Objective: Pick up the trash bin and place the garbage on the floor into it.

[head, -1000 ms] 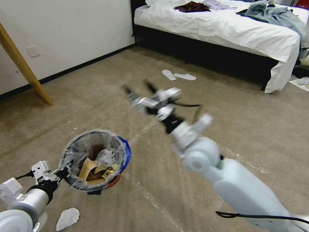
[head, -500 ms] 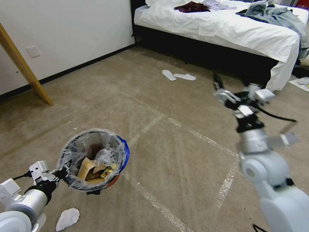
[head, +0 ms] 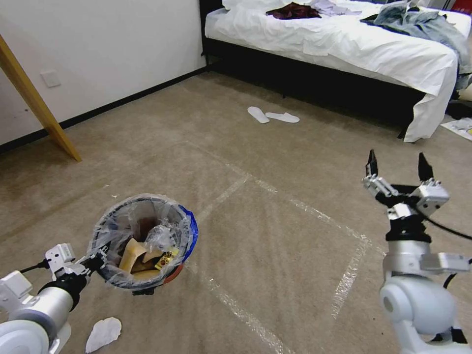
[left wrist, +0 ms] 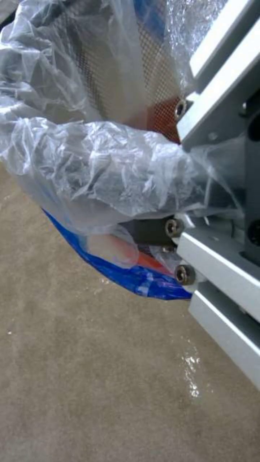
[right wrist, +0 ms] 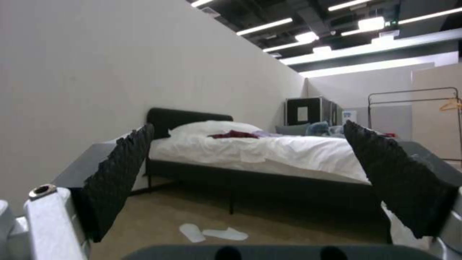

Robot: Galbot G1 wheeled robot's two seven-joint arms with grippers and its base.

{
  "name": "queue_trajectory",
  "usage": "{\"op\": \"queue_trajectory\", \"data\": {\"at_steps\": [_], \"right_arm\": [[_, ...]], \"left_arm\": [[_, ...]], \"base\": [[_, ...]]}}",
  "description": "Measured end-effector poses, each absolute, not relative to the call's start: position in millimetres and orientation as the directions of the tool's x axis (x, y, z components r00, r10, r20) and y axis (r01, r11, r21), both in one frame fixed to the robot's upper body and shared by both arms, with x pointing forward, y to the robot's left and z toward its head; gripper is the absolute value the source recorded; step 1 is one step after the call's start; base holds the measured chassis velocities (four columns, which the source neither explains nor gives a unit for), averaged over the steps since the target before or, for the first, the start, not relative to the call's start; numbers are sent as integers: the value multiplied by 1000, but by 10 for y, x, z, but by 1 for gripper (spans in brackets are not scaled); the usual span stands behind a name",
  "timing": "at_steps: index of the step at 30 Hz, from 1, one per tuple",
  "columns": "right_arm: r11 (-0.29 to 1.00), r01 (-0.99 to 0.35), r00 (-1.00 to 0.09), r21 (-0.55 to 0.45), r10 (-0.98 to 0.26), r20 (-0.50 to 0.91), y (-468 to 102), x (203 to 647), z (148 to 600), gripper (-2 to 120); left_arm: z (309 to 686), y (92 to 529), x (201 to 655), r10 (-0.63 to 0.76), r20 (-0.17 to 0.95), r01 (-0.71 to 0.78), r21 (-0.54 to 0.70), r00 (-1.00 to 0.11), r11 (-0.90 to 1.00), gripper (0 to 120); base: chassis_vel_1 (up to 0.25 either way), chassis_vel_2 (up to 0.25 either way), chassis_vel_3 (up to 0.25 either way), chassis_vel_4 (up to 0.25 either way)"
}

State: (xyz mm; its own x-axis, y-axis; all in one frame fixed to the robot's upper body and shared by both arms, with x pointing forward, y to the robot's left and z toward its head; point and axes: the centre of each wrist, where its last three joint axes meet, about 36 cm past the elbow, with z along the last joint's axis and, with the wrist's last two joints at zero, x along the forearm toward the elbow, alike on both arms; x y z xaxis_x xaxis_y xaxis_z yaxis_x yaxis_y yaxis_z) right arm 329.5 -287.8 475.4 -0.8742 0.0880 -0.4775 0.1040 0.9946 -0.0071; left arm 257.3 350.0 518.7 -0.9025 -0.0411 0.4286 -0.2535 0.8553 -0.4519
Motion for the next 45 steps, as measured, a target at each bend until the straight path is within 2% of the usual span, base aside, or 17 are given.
{"op": "queue_trajectory", "data": {"at_steps": [5, 26, 45], "right_arm": [[992, 122, -880, -45, 87, -467, -2826, 3246, 4602, 100], [990, 131, -880, -48, 94, -466, -2808, 3171, 4469, 100], [992, 117, -889, -48, 83, -451, -2779, 3243, 4370, 100]], "left_arm": [[5180, 3493, 2550, -46, 432, -260, -451, -901, 854, 1], [5211, 3490, 2470, -68, 441, -288, -455, -895, 843, 1], [5217, 3527, 2495, -68, 456, -305, -470, -887, 828, 1]], "base": [[0, 0, 0, 0], [-2, 2, 4, -3], [-133, 139, 135, -136]]}}
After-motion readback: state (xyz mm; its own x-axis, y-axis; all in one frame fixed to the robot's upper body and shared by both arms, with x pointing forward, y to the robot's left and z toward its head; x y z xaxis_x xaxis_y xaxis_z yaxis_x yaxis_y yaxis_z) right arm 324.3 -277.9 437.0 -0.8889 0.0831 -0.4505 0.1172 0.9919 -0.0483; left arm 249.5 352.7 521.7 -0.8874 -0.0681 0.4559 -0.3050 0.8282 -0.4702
